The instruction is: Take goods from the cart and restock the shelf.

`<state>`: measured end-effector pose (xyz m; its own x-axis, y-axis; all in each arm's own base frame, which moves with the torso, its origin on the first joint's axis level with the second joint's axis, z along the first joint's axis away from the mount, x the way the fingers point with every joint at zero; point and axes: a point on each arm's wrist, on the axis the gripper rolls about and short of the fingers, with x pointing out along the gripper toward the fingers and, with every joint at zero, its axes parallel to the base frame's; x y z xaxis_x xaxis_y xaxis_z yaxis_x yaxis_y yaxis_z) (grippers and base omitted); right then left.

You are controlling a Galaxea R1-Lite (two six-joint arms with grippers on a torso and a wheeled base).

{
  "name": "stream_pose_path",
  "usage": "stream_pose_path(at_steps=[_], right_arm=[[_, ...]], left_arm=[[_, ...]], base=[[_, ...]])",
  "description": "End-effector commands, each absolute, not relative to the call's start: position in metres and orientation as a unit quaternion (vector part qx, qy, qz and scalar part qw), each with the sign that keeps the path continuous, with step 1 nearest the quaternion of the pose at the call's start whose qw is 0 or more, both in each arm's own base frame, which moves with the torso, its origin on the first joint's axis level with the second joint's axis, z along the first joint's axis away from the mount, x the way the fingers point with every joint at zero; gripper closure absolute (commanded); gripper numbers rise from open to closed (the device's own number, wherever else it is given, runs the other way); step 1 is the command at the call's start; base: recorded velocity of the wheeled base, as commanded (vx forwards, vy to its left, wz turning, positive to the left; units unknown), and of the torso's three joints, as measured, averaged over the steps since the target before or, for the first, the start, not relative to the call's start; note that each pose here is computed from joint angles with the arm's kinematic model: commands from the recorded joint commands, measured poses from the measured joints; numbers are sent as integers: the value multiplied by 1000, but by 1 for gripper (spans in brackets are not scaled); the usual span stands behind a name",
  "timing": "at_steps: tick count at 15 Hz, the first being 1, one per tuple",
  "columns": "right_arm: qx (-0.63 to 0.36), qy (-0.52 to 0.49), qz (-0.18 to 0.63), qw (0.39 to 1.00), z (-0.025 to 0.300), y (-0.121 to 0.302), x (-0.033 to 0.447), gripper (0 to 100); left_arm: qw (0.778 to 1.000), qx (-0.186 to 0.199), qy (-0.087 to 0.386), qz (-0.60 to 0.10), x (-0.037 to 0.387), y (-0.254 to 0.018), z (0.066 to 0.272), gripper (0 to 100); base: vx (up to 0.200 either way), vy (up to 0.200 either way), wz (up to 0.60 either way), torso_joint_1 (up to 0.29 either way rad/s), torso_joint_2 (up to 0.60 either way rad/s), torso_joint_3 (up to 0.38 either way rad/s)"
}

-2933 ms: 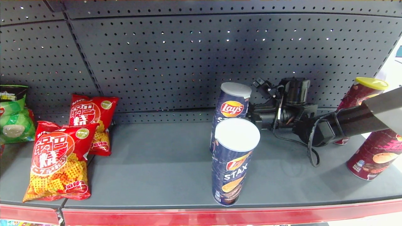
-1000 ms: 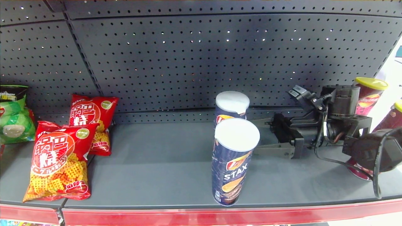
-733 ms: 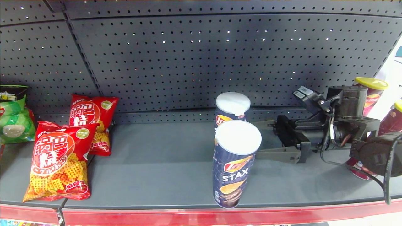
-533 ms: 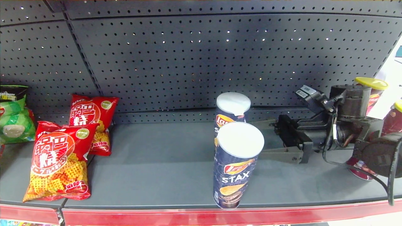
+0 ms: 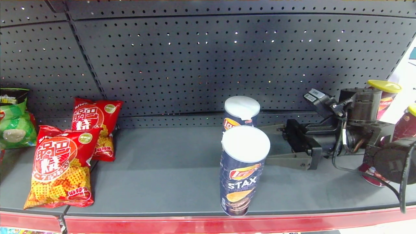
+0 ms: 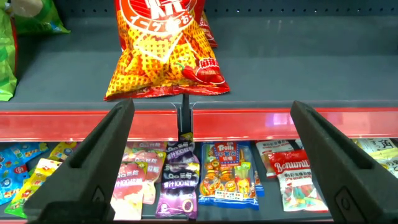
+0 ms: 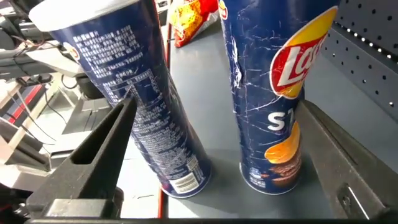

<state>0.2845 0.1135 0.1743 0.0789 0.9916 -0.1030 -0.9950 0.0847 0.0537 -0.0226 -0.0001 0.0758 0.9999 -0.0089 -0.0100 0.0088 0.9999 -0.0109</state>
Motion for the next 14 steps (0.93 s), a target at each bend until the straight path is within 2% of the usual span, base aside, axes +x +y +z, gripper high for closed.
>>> stream_pose_path(at_steps=[1, 14], right_arm=[[-13, 62, 674, 736, 169, 115, 291, 0], [-11, 72, 667, 742, 145, 133, 346, 0]], left_arm=[[1000, -5, 5, -5, -22, 0, 76, 0], [1000, -6, 5, -5, -22, 0, 76, 0]], base=[[0, 0, 0, 0, 0, 0], [0, 0, 0, 0, 0, 0]])
